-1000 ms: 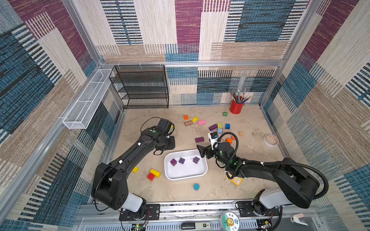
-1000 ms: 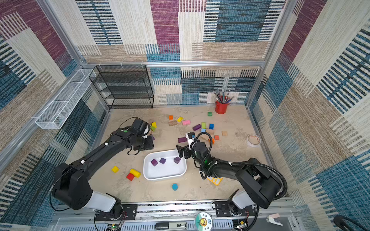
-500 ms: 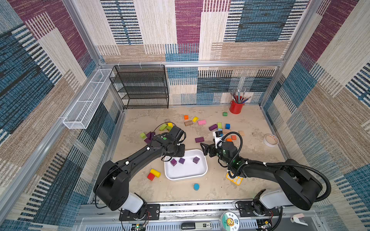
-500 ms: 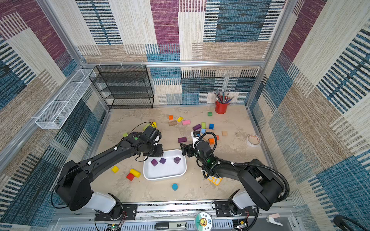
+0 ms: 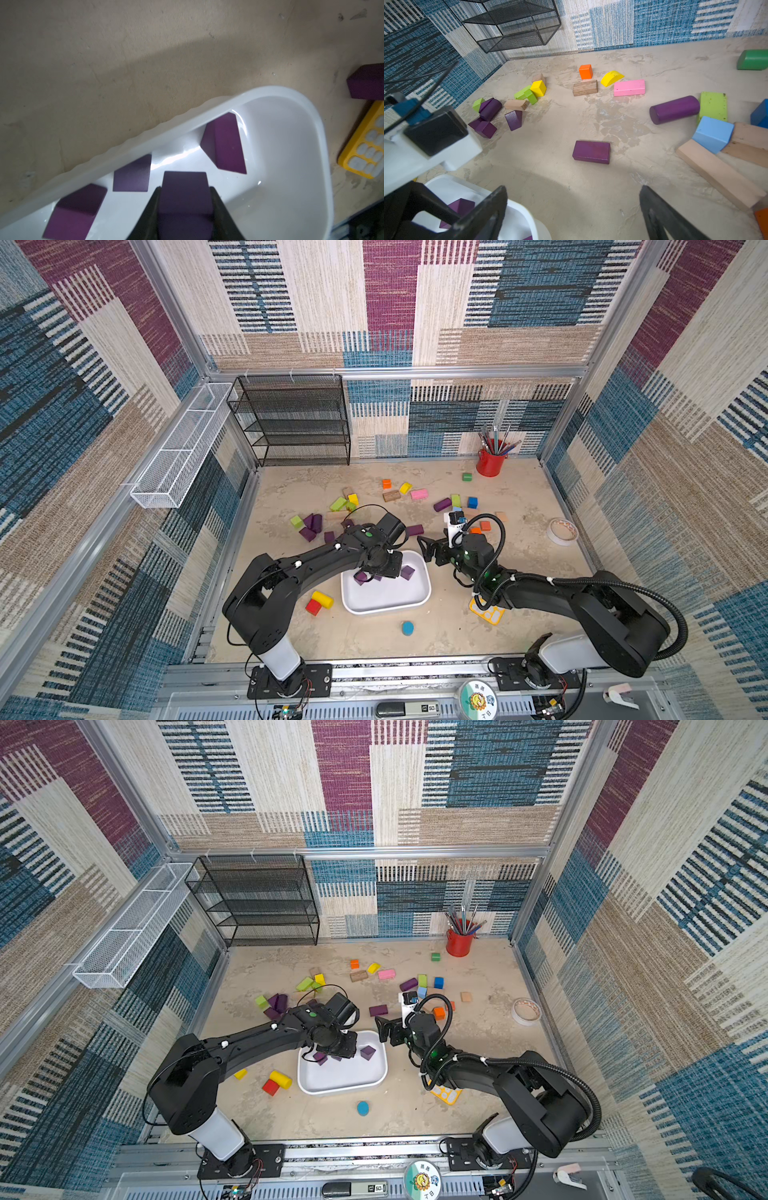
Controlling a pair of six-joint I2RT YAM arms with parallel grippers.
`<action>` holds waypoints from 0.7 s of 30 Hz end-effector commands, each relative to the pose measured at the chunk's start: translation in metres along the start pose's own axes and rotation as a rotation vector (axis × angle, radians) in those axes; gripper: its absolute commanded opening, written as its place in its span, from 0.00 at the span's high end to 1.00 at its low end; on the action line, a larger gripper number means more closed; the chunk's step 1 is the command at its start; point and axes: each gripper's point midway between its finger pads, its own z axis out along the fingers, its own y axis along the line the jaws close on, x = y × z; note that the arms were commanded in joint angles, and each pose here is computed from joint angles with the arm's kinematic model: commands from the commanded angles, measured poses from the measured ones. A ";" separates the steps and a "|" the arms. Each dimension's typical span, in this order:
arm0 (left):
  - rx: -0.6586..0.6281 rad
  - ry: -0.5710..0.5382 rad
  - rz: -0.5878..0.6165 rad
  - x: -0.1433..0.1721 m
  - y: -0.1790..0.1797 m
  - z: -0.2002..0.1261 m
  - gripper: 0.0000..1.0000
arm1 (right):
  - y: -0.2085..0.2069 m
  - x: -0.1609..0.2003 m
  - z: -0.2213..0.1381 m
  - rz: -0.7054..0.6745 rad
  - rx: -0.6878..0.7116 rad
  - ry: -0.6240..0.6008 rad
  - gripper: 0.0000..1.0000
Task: Pick purple bricks into the storage bin
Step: Place the building block in the storage box.
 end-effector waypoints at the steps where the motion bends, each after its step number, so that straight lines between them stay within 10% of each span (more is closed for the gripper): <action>1: 0.013 -0.008 -0.018 -0.004 -0.005 0.004 0.74 | -0.001 -0.003 0.000 0.012 0.003 -0.013 0.00; 21: -0.007 0.047 -0.018 0.001 -0.003 0.031 0.74 | -0.001 -0.001 0.002 0.012 0.002 -0.005 0.01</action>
